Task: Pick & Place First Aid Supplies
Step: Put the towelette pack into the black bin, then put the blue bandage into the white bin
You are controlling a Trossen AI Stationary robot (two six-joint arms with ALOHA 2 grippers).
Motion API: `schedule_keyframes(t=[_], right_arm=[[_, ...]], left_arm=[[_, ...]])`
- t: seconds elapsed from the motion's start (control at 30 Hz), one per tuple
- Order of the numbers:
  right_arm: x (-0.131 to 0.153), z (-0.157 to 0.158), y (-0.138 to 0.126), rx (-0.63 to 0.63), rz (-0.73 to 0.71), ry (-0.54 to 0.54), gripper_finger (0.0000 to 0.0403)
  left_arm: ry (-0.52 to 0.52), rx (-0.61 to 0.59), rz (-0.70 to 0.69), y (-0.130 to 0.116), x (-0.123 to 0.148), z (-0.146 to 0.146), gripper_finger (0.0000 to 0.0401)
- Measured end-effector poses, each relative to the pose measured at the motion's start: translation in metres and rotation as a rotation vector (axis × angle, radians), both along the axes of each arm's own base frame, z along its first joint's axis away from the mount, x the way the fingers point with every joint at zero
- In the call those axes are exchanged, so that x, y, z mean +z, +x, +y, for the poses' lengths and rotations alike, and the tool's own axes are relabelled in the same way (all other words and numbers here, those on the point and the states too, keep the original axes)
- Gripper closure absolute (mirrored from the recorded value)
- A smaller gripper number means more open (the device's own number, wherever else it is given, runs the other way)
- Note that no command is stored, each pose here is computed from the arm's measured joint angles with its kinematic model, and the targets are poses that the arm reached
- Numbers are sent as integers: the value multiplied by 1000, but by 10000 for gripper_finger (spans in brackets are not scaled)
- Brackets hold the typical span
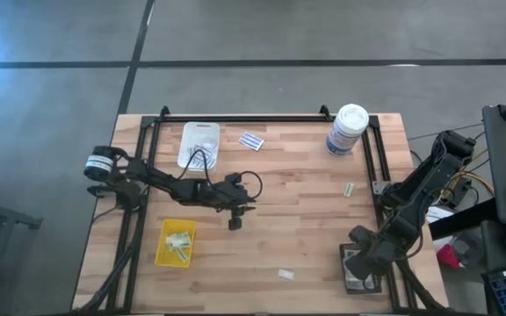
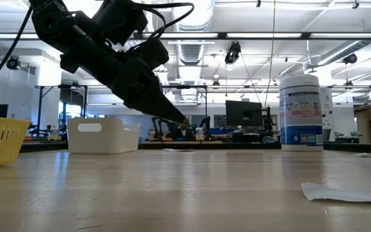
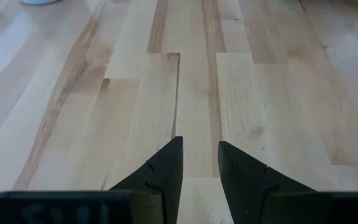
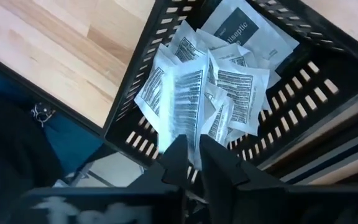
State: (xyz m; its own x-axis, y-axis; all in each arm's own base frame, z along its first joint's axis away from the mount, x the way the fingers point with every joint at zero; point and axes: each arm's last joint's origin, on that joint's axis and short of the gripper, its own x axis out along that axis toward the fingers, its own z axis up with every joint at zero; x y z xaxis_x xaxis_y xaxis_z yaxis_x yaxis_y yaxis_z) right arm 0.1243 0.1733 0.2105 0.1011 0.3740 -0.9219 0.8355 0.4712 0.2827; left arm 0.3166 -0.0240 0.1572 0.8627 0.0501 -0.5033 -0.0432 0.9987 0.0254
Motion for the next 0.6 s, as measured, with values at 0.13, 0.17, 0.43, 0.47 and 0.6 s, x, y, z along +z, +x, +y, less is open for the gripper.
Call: schedule_keyframes(t=[0.13,0.17,0.43,0.47,0.6], right_arm=[[0,-1,-1,40,-7,-9,328],[0,-1,-1,50,3,-5,319],[6,-6,-8,71,78,47,283],[8,-7,-8,65,53,39,281],[15,-15,-7,12,-137,-50,275]], left_arm=[[6,-4,0,0,0,0,286],[8,-5,0,0,0,0,286],[7,-4,-2,0,0,0,286],[7,-3,-3,0,0,0,286],[5,0,-4,0,1,1,286]])
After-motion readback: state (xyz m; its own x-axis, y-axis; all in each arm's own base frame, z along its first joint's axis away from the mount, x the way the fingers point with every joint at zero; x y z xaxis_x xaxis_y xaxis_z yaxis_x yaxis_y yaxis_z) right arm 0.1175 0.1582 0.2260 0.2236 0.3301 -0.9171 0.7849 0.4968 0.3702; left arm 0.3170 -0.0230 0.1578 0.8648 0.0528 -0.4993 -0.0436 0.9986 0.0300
